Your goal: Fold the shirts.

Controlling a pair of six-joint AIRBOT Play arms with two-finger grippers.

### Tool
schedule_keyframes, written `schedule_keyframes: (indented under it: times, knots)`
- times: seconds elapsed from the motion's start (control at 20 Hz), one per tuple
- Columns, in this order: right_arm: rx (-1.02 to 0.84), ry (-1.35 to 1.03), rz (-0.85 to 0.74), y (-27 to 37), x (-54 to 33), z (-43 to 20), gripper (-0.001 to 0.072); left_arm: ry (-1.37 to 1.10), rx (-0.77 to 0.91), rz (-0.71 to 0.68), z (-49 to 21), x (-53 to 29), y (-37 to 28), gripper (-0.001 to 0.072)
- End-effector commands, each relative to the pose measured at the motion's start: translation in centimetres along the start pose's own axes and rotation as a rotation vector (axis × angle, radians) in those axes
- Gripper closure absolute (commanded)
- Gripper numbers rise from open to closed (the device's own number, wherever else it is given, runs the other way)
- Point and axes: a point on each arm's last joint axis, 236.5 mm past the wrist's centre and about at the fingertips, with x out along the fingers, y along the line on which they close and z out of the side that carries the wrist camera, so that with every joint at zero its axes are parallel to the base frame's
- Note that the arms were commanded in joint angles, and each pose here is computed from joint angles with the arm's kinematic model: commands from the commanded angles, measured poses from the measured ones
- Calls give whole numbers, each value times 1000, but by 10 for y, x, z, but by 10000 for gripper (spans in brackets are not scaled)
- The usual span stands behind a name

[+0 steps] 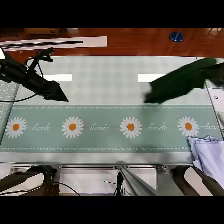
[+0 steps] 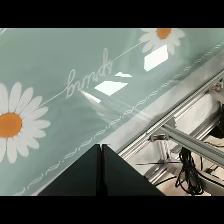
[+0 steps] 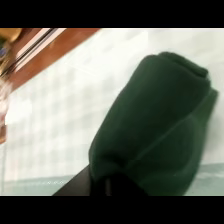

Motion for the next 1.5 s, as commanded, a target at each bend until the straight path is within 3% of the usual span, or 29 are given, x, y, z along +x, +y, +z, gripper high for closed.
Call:
schedule_keyframes:
  times: [0.0, 0.2, 0.5, 0.75, 0.95, 1.05, 1.45]
  knots:
    - [71, -78, -242, -21, -89, 9, 684, -32, 82, -71, 7, -1, -18, 678]
    - [247, -25, -592, -86, -174, -29, 685, -80, 170, -56, 18, -1, -15, 679]
    - [496, -47, -945, -146, -251, -70, 685, -144, 177, -29, 34, -2, -10, 678]
    - [618, 45, -1179, -177, -290, -112, 685, -254, 222, 28, 61, -7, 3, 678]
    - [707, 154, -1317, -188, -305, -163, 686, -375, 171, 98, 83, -28, 31, 679]
    - [760, 241, -1470, -189, -330, -200, 685, -426, 137, 126, 89, -41, 48, 678]
    - [816, 650, -1579, -220, -330, -283, 685, -519, -13, 188, 78, -85, 109, 679]
